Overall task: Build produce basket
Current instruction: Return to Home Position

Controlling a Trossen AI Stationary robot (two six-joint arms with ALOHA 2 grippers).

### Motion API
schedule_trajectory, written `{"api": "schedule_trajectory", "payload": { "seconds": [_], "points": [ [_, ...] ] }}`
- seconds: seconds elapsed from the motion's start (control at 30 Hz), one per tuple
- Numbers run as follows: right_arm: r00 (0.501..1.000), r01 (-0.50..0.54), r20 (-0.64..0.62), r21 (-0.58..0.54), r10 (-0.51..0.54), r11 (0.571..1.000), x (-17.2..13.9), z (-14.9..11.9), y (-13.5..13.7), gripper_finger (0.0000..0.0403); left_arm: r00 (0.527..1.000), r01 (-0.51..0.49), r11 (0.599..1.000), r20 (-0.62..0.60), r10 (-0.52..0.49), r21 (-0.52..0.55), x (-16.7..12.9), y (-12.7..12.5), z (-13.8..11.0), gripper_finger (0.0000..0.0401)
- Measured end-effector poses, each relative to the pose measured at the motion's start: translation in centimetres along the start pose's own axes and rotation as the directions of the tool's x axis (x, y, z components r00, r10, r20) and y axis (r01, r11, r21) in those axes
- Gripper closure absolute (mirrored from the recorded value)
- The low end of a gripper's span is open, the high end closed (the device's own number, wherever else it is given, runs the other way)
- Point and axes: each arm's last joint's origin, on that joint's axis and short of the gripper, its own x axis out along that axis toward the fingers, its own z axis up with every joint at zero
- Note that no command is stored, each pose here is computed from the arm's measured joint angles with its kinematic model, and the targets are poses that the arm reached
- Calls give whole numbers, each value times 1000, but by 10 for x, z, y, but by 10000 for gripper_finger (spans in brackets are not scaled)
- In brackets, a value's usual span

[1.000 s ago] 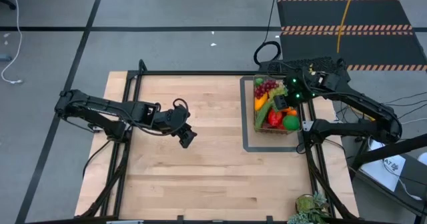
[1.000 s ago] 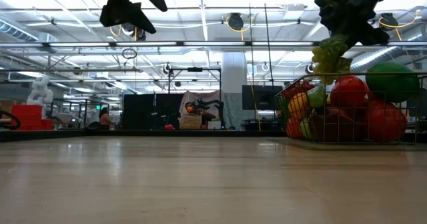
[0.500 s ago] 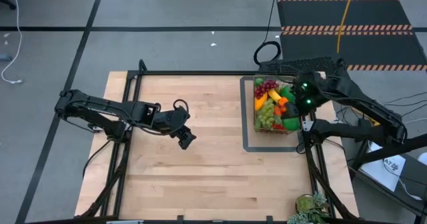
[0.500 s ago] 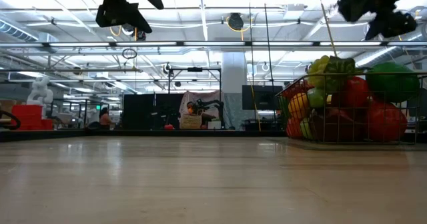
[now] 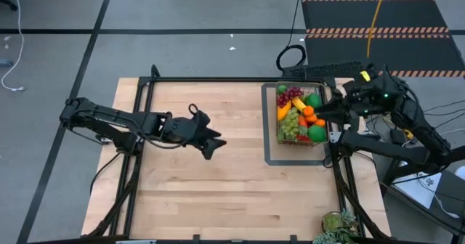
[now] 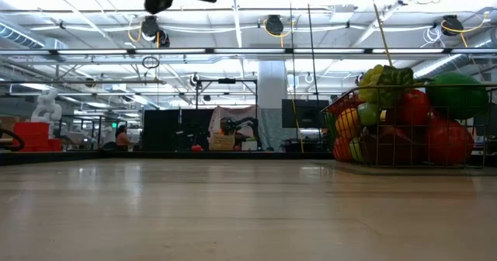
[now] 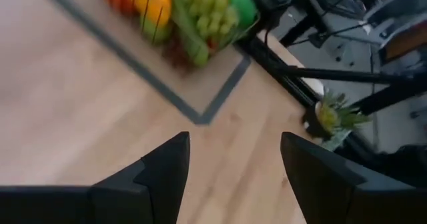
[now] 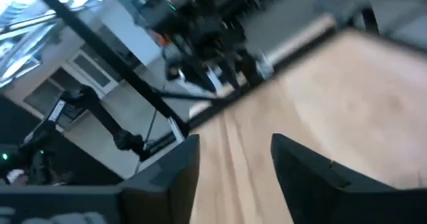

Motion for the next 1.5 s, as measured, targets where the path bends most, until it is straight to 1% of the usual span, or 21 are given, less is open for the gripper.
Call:
{"api": "schedule_trajectory", "payload": {
  "seconds": [0.1,0.17,0.3,0.33,0.4,0.47,0.53,0.6,0.67,0.73,0.77,0.87,0.93,0.97,1.0,1.1,1.17,1.27,1.33,1.4,1.5],
  "points": [
    [999,-24,43,-92,28,995,0,5,3,260,999,6,990,43,-12,142,0,-1,5,167],
    [997,-32,65,-156,43,987,0,8,4,294,998,8,982,59,-20,190,-7,0,8,167],
    [993,-34,95,-296,65,954,0,11,7,378,994,-1,982,108,-20,188,-22,3,18,167],
    [993,-31,100,-337,68,941,0,12,7,390,993,-2,981,117,-21,194,-26,4,19,167],
    [991,-17,112,-421,71,907,-1,13,8,393,985,18,977,164,-54,213,-37,4,27,167],
    [991,9,123,-480,57,877,0,13,7,392,980,17,968,187,-66,251,-50,6,31,167],
    [989,55,145,-506,22,861,0,14,6,400,973,15,960,216,-78,279,-62,8,35,174],
    [985,103,172,-517,-15,850,0,15,5,401,971,-12,956,233,-60,295,-74,13,37,191],
    [981,140,192,-541,-41,829,-1,15,5,402,964,-51,949,264,-35,311,-88,17,39,216],
    [977,169,206,-568,-59,806,-2,15,4,402,957,-113,926,289,4,361,-100,22,39,248],
    [975,178,211,-581,-64,794,-2,15,4,402,953,-141,909,303,17,392,-105,24,39,266],
    [963,237,245,-589,-109,772,-3,16,4,402,948,-218,834,313,57,506,-115,33,36,326],
    [958,252,267,-593,-108,765,-1,17,3,402,948,-224,799,315,45,558,-120,38,36,369],
    [954,253,285,-599,-94,760,1,17,3,402,952,-212,793,306,34,572,-122,42,35,384],
    [951,248,299,-605,-73,756,4,17,1,402,955,-192,794,296,15,577,-124,45,35,392],
    [939,227,345,-624,3,748,17,15,-5,402,965,-141,802,261,-20,581,-127,54,29,388],
    [929,201,365,-627,57,753,29,9,-13,403,971,-109,809,237,-38,578,-127,60,21,391],
    [918,159,375,-648,131,745,50,-4,-27,403,974,-82,838,223,-49,540,-127,68,11,397],
    [918,134,363,-663,160,736,64,-17,-38,403,973,-72,851,222,-54,521,-127,71,5,395],
    [922,113,347,-667,173,736,76,-29,-49,403,973,-69,860,226,-55,506,-125,74,1,395],
    [937,76,307,-651,169,755,90,-46,-61,403,978,-85,863,208,-24,497,-117,80,-7,398]
  ]
}}
